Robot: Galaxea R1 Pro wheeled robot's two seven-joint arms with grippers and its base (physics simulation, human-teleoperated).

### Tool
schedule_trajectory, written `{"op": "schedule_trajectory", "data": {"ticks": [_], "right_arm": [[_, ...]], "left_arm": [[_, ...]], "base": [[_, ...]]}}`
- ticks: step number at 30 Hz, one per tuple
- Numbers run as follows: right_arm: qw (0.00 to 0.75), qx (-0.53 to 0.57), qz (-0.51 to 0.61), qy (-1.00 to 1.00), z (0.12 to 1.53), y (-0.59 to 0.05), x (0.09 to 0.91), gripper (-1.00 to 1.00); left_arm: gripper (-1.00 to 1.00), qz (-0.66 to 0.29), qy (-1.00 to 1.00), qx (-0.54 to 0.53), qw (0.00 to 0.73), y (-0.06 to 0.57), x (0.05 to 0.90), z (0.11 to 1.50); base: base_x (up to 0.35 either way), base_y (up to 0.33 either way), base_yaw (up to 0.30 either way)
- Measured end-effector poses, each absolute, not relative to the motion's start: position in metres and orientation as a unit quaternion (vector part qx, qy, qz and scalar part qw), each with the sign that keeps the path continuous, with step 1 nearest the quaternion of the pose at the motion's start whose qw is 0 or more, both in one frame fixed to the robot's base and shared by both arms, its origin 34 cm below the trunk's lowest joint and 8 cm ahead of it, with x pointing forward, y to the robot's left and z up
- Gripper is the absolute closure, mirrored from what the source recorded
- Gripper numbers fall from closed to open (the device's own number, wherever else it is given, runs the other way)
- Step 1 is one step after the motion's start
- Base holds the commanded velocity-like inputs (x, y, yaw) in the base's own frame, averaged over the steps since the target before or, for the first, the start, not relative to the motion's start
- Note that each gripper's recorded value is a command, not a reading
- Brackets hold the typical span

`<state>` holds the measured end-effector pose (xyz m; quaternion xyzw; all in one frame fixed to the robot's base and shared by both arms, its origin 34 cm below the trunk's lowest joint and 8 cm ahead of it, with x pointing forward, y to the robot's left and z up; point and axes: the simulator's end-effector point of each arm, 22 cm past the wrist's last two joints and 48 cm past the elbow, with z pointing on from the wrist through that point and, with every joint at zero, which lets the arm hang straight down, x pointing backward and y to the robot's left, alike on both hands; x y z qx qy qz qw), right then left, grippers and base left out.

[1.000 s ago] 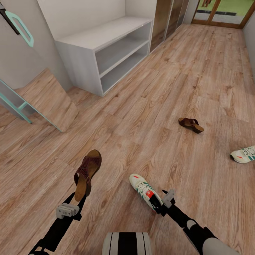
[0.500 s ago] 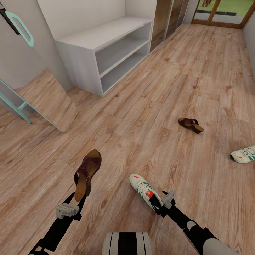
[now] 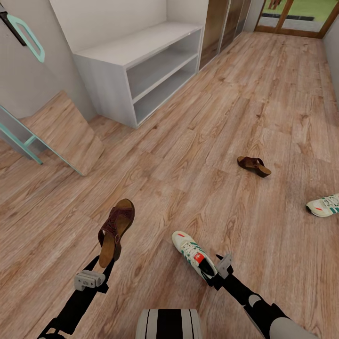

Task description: Pick up the two gym shoes and the two sandals from the corridor floor and place them onto the hallstand (shoe rack) in the corridor, making sure they are on the rack and not on the floor. Arrange them so the two gym shoes are next to each other and the two sandals are next to each other.

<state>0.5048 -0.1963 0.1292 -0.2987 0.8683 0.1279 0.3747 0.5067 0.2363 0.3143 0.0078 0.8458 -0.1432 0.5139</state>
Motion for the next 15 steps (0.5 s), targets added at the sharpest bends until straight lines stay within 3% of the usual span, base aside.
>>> {"op": "schedule_trajectory", "data": {"ticks": [15], "right_arm": [[0.371,-0.299,0.130,0.870,0.1276,-0.1952,0.5008,-1.00]], "left_arm": [[1.00,-0.143,0.846,0.008,0.514,0.2362,0.5067,0.3143]], "base": [[0.000,0.000,0.000]]}}
